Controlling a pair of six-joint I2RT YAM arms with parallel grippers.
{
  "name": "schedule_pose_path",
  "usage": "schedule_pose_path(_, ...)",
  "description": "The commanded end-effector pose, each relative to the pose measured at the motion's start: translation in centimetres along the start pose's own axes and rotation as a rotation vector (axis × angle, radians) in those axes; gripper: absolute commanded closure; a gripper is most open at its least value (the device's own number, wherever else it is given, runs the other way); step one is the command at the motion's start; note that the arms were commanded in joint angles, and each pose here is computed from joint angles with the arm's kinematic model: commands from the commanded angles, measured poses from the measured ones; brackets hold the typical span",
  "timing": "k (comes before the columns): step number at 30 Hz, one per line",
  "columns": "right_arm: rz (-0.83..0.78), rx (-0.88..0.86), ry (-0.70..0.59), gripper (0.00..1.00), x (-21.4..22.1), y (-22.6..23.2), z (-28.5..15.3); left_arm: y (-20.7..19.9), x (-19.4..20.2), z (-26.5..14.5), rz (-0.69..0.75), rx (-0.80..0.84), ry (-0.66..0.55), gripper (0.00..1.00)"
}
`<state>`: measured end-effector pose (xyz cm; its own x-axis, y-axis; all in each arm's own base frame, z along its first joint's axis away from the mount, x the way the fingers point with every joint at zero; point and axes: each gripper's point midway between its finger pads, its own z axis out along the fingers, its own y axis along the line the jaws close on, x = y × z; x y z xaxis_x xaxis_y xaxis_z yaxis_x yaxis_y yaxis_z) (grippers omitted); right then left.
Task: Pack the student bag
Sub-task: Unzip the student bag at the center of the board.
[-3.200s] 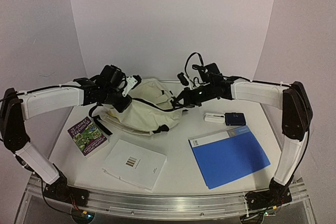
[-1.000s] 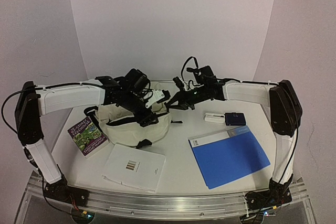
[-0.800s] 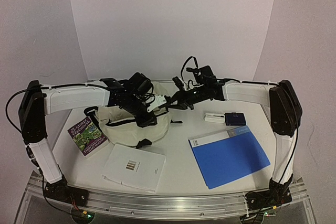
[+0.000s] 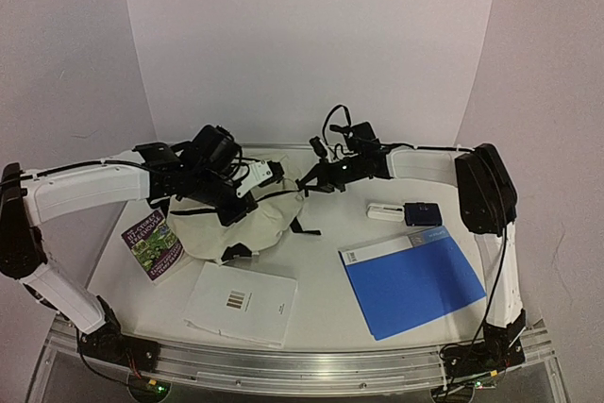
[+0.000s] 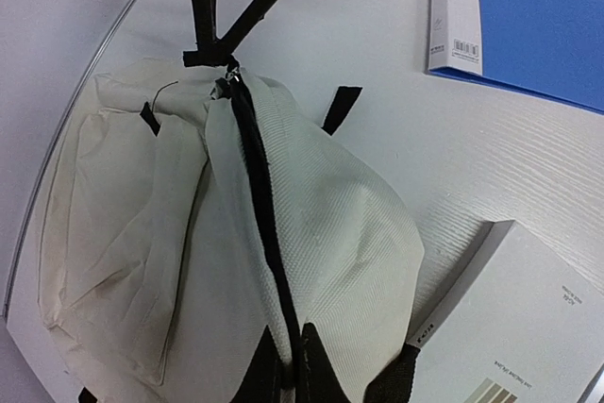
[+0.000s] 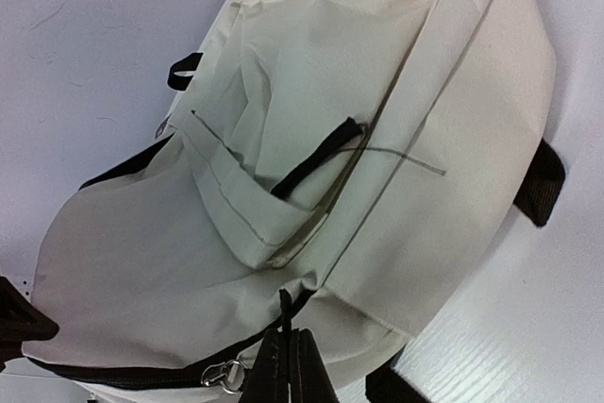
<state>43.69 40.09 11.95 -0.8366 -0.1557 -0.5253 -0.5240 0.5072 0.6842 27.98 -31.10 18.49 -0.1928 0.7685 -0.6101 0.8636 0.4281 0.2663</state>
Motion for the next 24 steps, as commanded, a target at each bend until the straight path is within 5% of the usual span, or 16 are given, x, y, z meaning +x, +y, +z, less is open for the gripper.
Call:
schedule_pose_path(1, 0.016, 0.208, -0.093, 1.00, -2.8, -7.3, -0.5, 0.5, -2.0, -5.3, -0.022, -0.028, -0.120, 1.00)
schedule_pose_path(11, 0.028, 0.282, -0.199, 1.00, -7.2, -10.3, -1.9, 1.1, -0.9, -5.7, -0.033, -0.074, -0.094, 1.00)
schedule_pose_path(18, -0.047, 0.195, -0.312, 1.00, -12.6, -4.7, -4.9, 7.2, -1.6, -5.5, 0.020, -0.413, -0.046, 1.00)
schedule_pose_path(24, -0.158, 0.147, -0.450, 1.00, -17.8, 1.5, -10.0, 11.3, -8.8, -11.0, 0.136, -0.747, -0.249, 1.00)
